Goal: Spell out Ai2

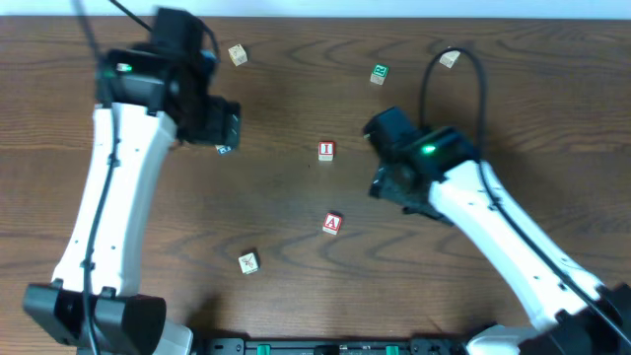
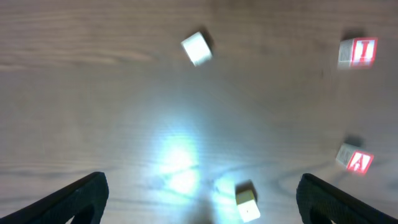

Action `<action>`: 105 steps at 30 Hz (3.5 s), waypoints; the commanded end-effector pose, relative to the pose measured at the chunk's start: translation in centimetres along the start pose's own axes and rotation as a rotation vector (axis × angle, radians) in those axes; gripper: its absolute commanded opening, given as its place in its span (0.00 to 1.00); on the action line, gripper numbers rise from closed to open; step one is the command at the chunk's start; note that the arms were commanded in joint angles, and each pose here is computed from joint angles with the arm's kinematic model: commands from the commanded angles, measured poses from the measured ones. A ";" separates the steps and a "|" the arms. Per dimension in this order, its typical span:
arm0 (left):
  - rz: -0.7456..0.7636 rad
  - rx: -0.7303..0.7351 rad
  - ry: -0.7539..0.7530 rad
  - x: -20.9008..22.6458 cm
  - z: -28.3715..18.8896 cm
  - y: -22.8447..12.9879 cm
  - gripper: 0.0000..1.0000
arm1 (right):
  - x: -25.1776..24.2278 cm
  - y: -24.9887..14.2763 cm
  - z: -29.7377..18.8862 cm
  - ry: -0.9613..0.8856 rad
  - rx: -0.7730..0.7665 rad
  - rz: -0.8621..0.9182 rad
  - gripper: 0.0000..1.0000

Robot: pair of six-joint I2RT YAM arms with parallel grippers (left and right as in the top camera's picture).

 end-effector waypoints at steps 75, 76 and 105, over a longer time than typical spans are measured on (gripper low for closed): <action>0.461 0.124 -0.154 -23.9 17.4 -7.1 0.73 | -12.8 11.7 0.1 0.059 -0.024 0.162 0.99; 0.460 0.123 -0.155 -23.9 17.4 -7.1 0.73 | -12.8 11.7 0.1 0.059 -0.024 0.162 0.99; 0.432 0.116 -0.193 -24.4 18.6 -7.9 0.45 | -12.9 11.6 0.1 0.054 -0.022 0.161 0.99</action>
Point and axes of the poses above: each gripper's point midway between its finger pads, its own z axis out along the fingers, its own x axis along the line the jaws close on, y = z × x, the point moved 2 cm from there along -z, back along the fingers, and after that the axes turned 11 degrees about z, right-handed, at the moved point
